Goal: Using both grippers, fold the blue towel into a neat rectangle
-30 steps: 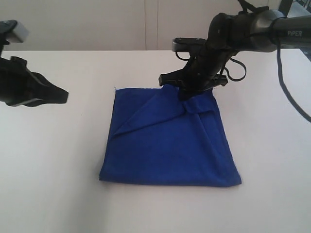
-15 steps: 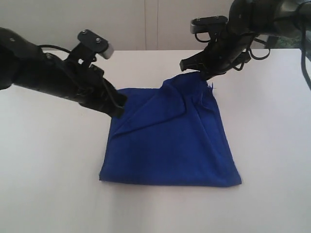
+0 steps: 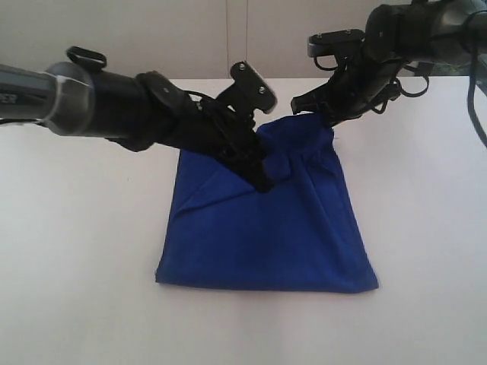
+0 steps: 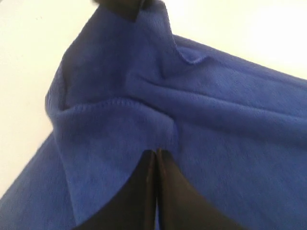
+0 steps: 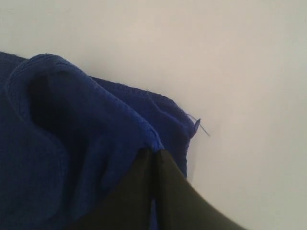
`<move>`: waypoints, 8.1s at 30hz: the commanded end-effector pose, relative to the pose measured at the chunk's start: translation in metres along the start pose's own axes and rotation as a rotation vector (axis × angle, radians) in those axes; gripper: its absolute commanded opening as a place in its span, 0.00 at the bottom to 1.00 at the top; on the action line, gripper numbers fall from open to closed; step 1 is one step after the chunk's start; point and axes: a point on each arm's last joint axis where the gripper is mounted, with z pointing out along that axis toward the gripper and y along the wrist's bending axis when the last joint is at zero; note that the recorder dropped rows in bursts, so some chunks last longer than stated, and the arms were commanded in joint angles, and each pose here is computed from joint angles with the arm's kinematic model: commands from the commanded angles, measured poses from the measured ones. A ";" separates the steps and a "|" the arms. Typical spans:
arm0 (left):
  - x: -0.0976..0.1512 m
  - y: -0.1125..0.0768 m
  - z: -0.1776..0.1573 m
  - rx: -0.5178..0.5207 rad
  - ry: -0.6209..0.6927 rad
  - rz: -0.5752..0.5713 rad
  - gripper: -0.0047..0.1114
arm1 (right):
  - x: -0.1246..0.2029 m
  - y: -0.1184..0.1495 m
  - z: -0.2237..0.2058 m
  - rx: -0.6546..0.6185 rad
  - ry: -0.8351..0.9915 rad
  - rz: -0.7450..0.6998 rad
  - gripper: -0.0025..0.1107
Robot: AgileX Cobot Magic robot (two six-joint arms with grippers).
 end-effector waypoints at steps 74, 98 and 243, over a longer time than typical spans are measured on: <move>-0.037 0.042 -0.169 0.490 0.144 -0.502 0.04 | 0.067 0.020 -0.189 -0.103 0.138 -0.247 0.02; -0.015 -0.075 -0.288 0.554 0.057 -0.559 0.04 | 0.180 0.052 -0.303 -0.278 -0.033 -0.384 0.02; 0.067 0.123 0.028 -0.283 0.031 -0.690 0.05 | 0.011 -0.003 0.030 0.103 -0.314 -0.323 0.02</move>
